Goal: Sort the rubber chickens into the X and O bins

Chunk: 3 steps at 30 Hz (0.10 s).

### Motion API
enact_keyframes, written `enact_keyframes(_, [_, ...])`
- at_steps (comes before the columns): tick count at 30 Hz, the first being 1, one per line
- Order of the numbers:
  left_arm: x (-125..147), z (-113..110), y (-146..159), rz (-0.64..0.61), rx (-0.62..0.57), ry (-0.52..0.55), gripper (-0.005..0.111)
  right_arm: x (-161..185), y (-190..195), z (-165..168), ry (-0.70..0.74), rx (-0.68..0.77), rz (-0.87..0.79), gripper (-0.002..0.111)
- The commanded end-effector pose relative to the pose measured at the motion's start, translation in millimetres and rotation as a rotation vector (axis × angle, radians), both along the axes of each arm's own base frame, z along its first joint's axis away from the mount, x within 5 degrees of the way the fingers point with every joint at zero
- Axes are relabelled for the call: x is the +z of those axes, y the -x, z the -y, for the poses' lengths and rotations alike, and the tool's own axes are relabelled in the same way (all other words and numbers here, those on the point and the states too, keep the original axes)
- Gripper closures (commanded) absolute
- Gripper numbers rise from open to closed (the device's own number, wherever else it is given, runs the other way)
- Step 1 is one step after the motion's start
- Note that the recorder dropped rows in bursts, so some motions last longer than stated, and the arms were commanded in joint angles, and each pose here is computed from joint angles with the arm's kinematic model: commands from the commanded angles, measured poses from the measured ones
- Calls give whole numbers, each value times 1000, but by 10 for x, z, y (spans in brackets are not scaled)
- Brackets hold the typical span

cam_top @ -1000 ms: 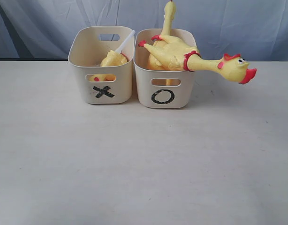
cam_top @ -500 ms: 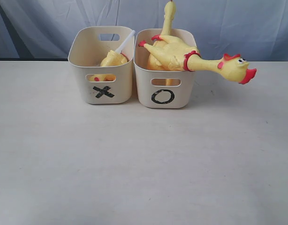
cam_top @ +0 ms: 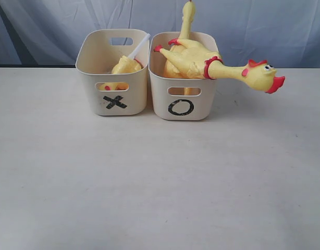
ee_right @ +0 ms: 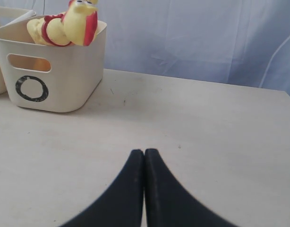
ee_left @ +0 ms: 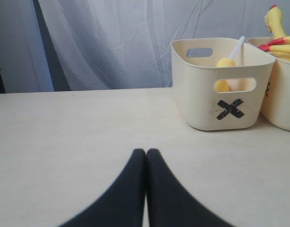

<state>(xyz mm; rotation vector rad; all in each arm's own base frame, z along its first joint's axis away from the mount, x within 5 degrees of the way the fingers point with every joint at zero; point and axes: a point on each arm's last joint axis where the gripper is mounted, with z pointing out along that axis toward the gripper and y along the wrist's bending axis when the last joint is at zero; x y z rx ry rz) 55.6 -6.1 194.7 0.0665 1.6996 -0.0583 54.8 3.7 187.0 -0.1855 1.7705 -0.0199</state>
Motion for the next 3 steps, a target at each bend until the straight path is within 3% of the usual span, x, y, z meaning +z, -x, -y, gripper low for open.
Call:
enact_keyframes(1, [-5,2,1,6,-2,10,107,3,2,-3,4,6,11,108])
enact_keyframes(3, [-5,2,1,6,-2,10,107,3,2,-3,4,6,11,108])
